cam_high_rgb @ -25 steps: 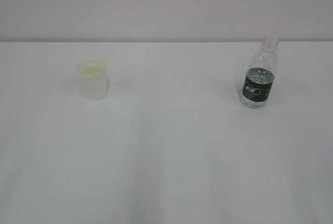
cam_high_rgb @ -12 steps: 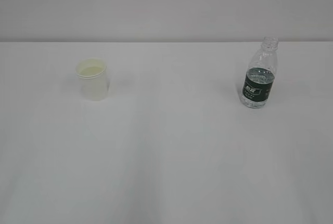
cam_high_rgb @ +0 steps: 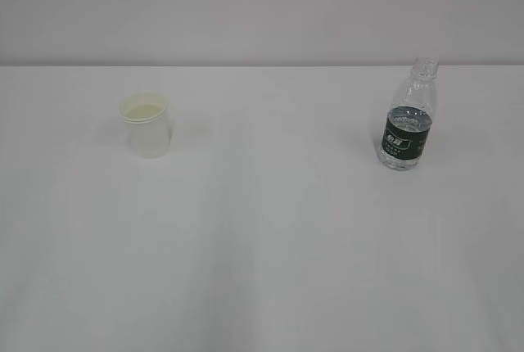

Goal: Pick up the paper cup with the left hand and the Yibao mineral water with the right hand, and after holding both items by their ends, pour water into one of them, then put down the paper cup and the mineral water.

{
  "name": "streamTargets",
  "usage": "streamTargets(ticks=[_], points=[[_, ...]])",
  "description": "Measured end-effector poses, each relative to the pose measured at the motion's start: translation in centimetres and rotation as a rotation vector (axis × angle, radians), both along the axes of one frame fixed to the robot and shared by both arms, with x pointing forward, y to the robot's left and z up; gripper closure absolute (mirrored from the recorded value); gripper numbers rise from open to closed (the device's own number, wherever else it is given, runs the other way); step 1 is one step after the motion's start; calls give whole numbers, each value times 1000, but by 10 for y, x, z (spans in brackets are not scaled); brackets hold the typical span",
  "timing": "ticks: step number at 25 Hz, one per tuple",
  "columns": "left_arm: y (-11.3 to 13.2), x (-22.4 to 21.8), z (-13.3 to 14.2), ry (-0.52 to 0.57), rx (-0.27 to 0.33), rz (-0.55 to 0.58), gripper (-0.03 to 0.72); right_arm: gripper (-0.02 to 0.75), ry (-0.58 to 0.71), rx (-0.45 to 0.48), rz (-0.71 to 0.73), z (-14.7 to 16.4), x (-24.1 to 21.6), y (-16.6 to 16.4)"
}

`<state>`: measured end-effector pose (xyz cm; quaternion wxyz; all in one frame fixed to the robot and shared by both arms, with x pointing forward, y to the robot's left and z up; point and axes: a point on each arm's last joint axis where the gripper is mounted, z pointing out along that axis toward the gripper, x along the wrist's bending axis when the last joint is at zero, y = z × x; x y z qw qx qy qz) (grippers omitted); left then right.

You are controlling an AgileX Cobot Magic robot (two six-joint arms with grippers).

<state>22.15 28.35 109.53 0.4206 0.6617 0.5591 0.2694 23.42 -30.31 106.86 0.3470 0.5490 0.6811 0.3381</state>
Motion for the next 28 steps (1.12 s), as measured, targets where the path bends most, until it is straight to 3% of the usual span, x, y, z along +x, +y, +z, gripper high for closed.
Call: streamTargets(ticks=[22,28], points=[[1,0,0,0,8,6,151,131,78,-8,-4,-21,7,1],[2,12,-24,77,26,20,151,141,76,-7,-5,-21,7,1]])
